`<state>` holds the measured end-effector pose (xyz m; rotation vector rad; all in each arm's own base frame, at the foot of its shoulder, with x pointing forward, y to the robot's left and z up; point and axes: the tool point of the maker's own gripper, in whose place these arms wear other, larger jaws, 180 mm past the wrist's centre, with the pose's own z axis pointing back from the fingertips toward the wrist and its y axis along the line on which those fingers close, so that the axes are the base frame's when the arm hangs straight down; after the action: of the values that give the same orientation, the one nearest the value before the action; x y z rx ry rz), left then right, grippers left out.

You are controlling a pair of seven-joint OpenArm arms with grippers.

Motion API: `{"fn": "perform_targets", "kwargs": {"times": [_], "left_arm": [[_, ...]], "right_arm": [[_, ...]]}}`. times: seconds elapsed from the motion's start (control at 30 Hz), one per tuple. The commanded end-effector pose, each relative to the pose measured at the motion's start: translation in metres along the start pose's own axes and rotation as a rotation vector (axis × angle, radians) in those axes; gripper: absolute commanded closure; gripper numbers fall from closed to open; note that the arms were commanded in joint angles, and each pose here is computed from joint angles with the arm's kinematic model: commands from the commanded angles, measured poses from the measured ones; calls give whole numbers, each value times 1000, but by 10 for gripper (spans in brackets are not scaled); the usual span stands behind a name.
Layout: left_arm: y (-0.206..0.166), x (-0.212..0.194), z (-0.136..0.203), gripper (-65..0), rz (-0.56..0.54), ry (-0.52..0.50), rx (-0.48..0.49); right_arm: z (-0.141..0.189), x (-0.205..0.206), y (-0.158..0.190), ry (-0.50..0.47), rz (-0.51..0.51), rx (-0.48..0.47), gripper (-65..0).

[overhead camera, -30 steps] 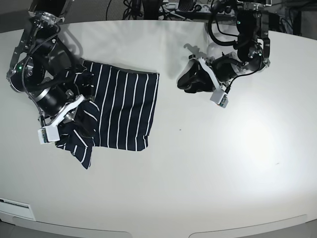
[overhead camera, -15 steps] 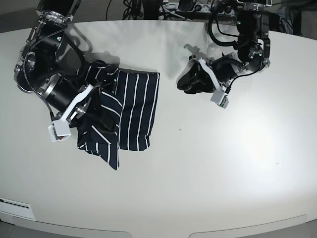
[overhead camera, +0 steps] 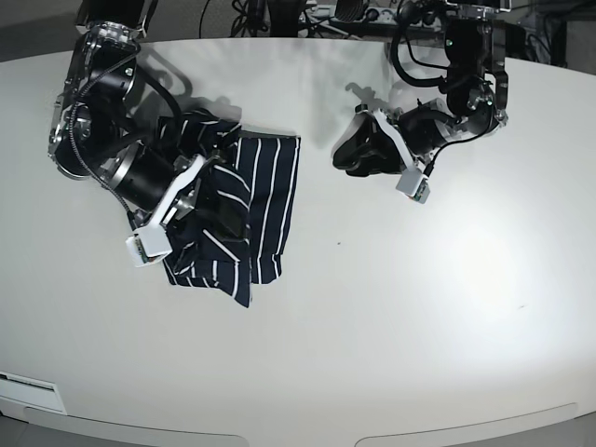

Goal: Fold the T-shirt properly
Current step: 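Grasp the remaining strip end with the right gripper and fold it onto the stack, then press the folded stack square with both grippers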

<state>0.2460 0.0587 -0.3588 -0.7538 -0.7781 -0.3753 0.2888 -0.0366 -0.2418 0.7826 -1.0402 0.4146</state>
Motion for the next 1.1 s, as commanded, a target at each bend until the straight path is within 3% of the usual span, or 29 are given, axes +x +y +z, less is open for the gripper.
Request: {"fn": "perform_targets", "kwargs": {"times": [0.0,0.03,0.07,0.13,0.23,0.37,0.47,0.53,0.57,0.6,0.67,0.77,0.9,1.07], "left_arm": [[-5,15,2,-195,-15,-50,-20],[-5,15,2,-195,-15,-47,-20],[-4,14,2,-195,-16,-44,-20],[-5,14,2,-195,-15,-44,-20],[-5,14,2,-195,-15,-44,-20],[-5,14,2,-195,-15,-43,-20],[-4,14,2,-171,-16,-43,-20],[-4,13,2,0,-15,-36,-19],[-5,11,2,0,-14,-29,-21],[-6,12,2,0,-9,-31,-31],[-19,17,2,0,-13,-52,-99],[-43,27,6,0,45,-64,-249],[-80,51,16,0,88,-104,-475],[-110,44,3,0,41,-24,-581]], "right_arm": [[-5,14,9,-44,37,30,-184],[-11,10,17,-24,74,49,-314],[-17,8,25,-3,114,77,-386],[-26,6,51,8,209,180,-392],[-34,16,87,-25,232,328,-392],[-39,31,102,-52,278,388,-390],[-43,40,86,-45,342,316,-356],[-44,52,64,-70,378,210,-204],[-44,60,47,-89,370,121,-82],[-41,68,28,-112,362,28,0],[-33,82,-9,-158,341,-153,0],[-23,83,-48,-160,360,-308,0],[-33,58,-85,-60,332,-341,0],[-50,29,-137,81,269,-349,0]]}}
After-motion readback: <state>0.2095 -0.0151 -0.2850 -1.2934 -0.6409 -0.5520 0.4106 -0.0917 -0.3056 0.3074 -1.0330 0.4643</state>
